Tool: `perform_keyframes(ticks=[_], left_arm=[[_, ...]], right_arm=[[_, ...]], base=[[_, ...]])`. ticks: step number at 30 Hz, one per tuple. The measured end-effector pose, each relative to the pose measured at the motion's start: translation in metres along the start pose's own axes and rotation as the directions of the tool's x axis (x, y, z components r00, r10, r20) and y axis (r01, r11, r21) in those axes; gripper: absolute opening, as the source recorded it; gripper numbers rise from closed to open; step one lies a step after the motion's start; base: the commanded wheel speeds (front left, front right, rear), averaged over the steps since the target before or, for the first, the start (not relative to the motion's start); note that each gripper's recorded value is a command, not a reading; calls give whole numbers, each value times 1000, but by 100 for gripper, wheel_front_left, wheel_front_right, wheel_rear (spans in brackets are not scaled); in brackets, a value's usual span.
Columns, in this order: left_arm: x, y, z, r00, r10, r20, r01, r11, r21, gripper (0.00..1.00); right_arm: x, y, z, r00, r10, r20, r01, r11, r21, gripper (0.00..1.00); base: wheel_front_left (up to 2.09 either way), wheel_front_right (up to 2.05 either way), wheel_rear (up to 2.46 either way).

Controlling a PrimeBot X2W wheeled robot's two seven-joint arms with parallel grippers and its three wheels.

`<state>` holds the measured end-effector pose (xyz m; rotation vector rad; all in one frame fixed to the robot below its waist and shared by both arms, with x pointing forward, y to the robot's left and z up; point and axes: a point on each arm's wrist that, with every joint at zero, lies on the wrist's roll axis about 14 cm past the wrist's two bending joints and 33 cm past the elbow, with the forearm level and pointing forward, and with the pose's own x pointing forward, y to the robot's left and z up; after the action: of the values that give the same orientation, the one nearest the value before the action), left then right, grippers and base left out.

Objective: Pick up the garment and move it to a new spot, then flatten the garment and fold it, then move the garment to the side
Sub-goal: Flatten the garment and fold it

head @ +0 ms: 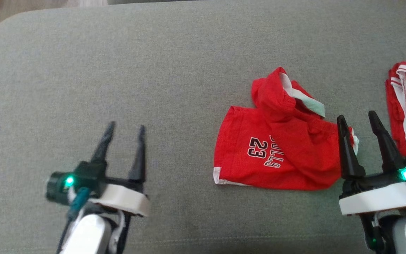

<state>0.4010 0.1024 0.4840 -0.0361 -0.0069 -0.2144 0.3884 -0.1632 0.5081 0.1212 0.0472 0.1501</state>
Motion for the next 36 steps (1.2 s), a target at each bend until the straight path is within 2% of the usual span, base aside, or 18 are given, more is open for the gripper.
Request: perform_keyframes(ticks=[3,5,10,18,21,22,23,24,27,29,33,36], left_arm=[[3,-26,-5,994,-101,-38,100,995,-15,100],[6,-52,-9,978,-196,-68,194,980,-41,100],[10,-111,-37,893,-401,-206,376,915,-149,100],[8,-148,-93,741,-531,-412,472,847,-243,100],[10,-158,-102,701,-562,-439,500,826,-259,100],[10,-158,-102,701,-562,-439,500,826,-259,100],[11,-161,-103,690,-571,-445,509,820,-263,65],[13,-163,-104,685,-576,-446,513,816,-266,0],[17,-166,-106,671,-586,-455,524,808,-268,0],[19,-167,-104,679,-587,-441,522,808,-273,0],[38,-152,-86,777,-525,-348,457,850,-261,0],[56,-128,-67,859,-437,-265,372,890,-263,0]], right_arm=[[1,-2,-3,1000,-5,-12,5,1000,2,100],[2,-3,-8,1000,-10,-29,10,1000,3,100],[5,-9,-15,998,-27,-48,28,1000,15,100],[2,-25,-22,995,-79,-69,80,997,14,100],[-2,-30,-25,992,-97,-79,99,995,18,100],[-2,-30,-25,992,-97,-79,99,995,18,100],[-3,-31,-26,991,-103,-84,105,994,18,100],[-4,-33,-27,990,-108,-86,110,994,18,100],[-5,-35,-27,990,-118,-82,120,993,17,100],[-6,-37,-27,989,-123,-84,125,992,17,100],[-4,-37,-29,988,-128,-84,131,991,32,100],[-3,-37,-30,988,-127,-85,131,991,36,100]], base=[[0,0,0],[0,0,0],[0,0,0],[0,0,0],[0,0,0],[0,0,0],[0,0,0],[0,0,0],[0,0,0],[0,0,0],[0,0,0],[0,0,0]])
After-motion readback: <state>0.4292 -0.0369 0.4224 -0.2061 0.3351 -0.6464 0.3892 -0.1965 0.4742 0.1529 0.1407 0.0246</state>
